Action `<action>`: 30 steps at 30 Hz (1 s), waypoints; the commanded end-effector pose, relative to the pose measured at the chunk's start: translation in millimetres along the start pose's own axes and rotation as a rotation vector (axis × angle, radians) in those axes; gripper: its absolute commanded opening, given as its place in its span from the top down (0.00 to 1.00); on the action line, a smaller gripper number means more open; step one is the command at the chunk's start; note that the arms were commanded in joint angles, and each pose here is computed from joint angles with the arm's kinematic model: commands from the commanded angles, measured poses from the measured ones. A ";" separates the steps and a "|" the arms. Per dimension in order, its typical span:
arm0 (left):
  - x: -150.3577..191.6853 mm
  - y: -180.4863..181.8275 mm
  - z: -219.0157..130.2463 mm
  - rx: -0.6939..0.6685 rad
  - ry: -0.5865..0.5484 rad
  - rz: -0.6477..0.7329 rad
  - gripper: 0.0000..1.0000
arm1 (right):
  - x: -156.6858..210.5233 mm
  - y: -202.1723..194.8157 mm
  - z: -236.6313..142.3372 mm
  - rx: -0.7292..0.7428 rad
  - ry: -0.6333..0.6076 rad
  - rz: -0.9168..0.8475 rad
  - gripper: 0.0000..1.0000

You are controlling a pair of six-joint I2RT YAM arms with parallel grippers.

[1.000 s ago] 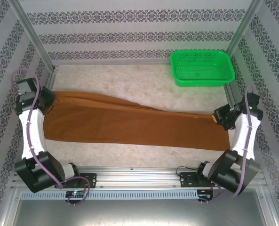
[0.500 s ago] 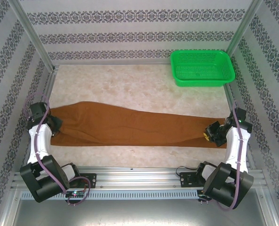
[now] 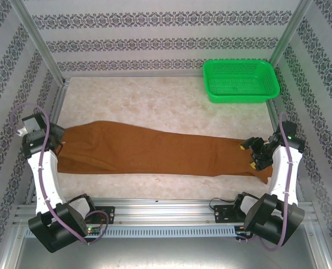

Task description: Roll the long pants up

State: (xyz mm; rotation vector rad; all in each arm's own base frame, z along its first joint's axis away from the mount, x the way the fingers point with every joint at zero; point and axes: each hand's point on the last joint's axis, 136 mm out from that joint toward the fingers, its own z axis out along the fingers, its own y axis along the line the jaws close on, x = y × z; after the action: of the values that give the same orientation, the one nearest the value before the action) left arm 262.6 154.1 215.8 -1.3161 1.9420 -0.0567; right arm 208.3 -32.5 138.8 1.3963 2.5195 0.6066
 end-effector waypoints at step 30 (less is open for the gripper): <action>120.2 91.8 141.8 -0.246 0.434 -0.248 1.00 | -38.4 1.3 90.6 0.109 0.127 0.115 1.00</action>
State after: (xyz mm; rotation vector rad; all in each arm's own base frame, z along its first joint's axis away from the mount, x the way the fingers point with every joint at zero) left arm 249.1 134.6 16.6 -1.7706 2.2503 -0.2679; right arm 253.4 -36.9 57.9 1.5754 2.6163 0.6410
